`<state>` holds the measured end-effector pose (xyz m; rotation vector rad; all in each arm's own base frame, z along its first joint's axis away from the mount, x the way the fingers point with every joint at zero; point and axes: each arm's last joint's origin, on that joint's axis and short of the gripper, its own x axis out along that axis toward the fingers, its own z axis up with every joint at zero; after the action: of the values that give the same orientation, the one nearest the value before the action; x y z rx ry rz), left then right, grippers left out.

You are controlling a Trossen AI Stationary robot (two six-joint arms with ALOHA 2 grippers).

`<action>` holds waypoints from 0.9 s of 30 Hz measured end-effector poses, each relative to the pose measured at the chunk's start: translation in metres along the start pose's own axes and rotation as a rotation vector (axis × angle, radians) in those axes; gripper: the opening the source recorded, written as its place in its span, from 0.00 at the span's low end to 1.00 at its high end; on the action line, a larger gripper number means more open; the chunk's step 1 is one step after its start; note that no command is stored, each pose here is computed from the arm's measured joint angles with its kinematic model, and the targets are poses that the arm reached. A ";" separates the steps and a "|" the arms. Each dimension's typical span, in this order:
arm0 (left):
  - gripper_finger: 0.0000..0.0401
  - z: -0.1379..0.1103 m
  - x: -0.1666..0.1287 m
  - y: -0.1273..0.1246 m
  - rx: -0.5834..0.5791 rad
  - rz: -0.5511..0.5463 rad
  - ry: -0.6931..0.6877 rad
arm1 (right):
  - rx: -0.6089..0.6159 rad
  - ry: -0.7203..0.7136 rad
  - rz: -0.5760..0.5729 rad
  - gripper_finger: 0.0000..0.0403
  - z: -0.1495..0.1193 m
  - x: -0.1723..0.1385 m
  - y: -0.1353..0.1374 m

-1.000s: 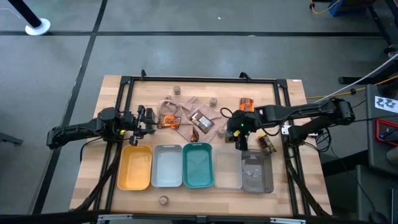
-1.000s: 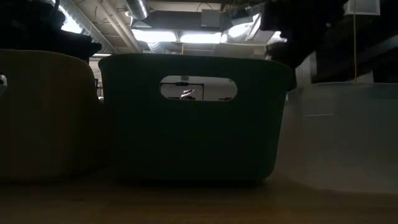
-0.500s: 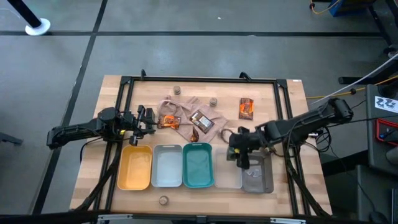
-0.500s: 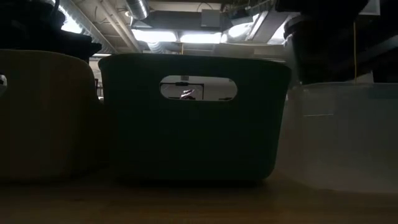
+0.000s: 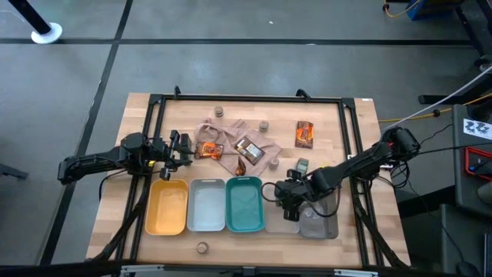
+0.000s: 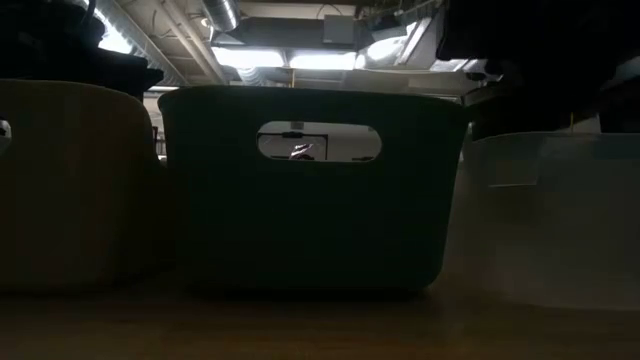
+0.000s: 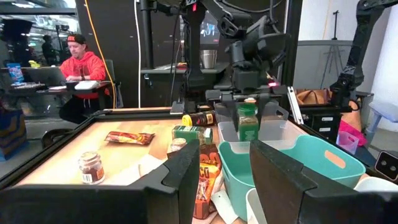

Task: Sort spices by type
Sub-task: Put the green seasoning bottle into the transparent bin

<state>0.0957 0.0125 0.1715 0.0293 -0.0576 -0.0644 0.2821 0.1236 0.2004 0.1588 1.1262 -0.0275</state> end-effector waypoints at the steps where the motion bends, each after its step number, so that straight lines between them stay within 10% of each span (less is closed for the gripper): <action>1: 0.33 0.000 0.000 0.000 0.000 0.000 0.000 | -0.012 -0.005 -0.008 0.50 0.000 0.000 0.000; 27: 0.33 0.000 0.000 0.000 -0.014 0.000 -0.001 | -0.090 -0.011 -0.069 0.55 -0.014 0.014 -0.008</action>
<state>0.0957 0.0125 0.1716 0.0154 -0.0580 -0.0648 0.2746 0.1183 0.1811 0.0395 1.1191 -0.0394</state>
